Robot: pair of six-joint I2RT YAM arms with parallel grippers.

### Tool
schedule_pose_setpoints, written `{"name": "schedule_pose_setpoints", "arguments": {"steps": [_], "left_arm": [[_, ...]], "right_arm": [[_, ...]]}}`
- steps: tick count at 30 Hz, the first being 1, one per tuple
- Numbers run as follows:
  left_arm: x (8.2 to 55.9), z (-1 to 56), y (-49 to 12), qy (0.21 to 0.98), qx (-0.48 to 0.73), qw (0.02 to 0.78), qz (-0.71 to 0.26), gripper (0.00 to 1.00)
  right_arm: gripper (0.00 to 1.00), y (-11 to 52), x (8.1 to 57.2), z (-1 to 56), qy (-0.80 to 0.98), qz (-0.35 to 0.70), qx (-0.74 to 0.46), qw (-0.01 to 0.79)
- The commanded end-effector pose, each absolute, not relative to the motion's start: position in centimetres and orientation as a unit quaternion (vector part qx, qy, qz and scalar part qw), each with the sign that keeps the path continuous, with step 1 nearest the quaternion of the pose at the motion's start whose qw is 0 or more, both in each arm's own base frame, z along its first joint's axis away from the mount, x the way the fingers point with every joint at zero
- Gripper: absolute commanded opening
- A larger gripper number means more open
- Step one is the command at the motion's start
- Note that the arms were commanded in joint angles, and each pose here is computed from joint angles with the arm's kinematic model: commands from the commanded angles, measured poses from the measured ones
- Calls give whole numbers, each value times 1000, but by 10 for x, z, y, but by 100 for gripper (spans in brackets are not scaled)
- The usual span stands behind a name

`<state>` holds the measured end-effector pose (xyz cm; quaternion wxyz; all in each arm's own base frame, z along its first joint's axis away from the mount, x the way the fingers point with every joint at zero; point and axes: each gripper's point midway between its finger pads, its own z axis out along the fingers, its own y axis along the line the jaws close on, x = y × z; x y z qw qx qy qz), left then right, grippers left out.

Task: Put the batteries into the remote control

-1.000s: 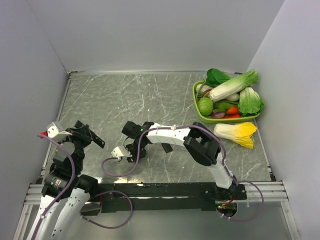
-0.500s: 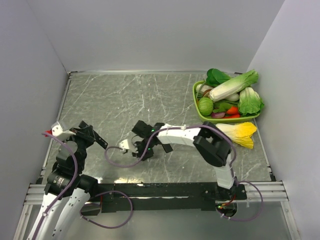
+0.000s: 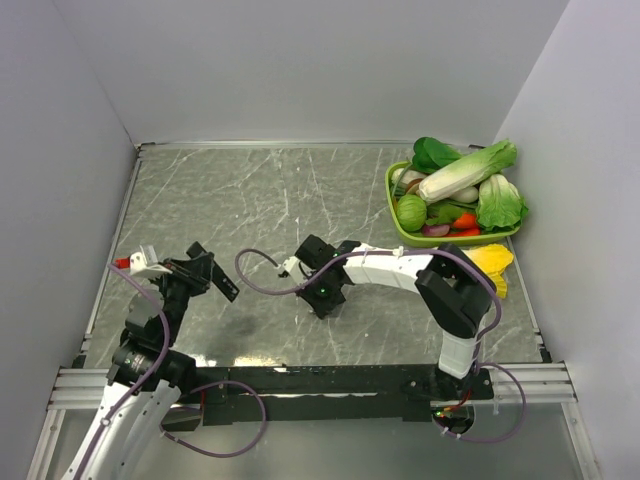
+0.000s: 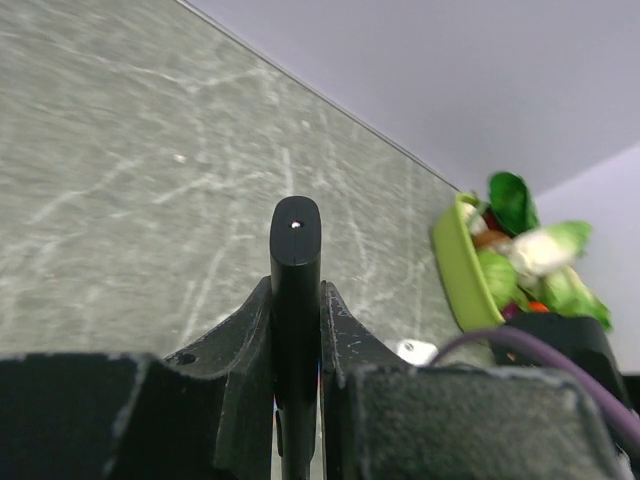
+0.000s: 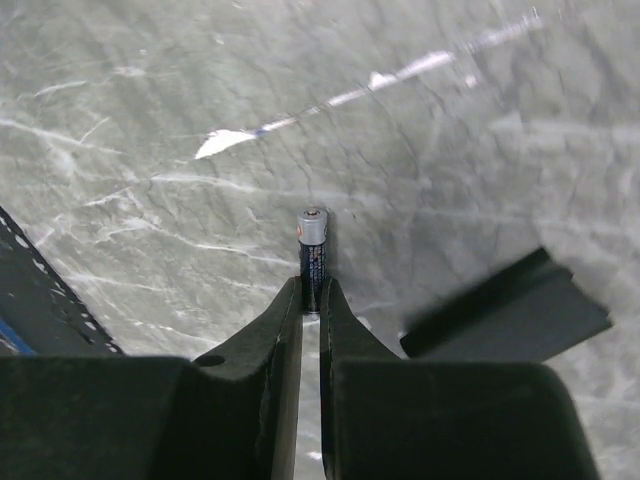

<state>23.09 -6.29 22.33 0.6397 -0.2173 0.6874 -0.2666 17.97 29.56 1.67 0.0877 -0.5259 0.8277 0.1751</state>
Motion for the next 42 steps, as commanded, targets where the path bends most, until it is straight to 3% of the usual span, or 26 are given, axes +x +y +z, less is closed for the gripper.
{"name": "schedule_pose_setpoints", "arguments": {"steps": [1, 5, 12, 14, 24, 42], "left_arm": [[227, 252, -88, 644, -171, 660, -347, 1], [223, 250, -99, 642, -148, 654, -371, 1], [223, 245, -104, 644, -141, 649, -379, 1], [224, 244, -103, 645, -142, 649, -377, 1], [226, 240, -95, 649, -167, 648, -363, 1], [228, 236, -95, 658, -168, 642, -356, 1]], "right_arm": [[10, 271, 169, 15, 877, 139, -456, 53], [17, 270, 166, 18, 883, 145, -443, 58], [57, 283, 175, 48, 877, 166, -440, 92], [61, 288, 179, 60, 875, 171, -440, 109], [58, 302, 192, 74, 875, 125, -448, 136], [50, 320, 185, 46, 886, 72, -452, 73]]}}
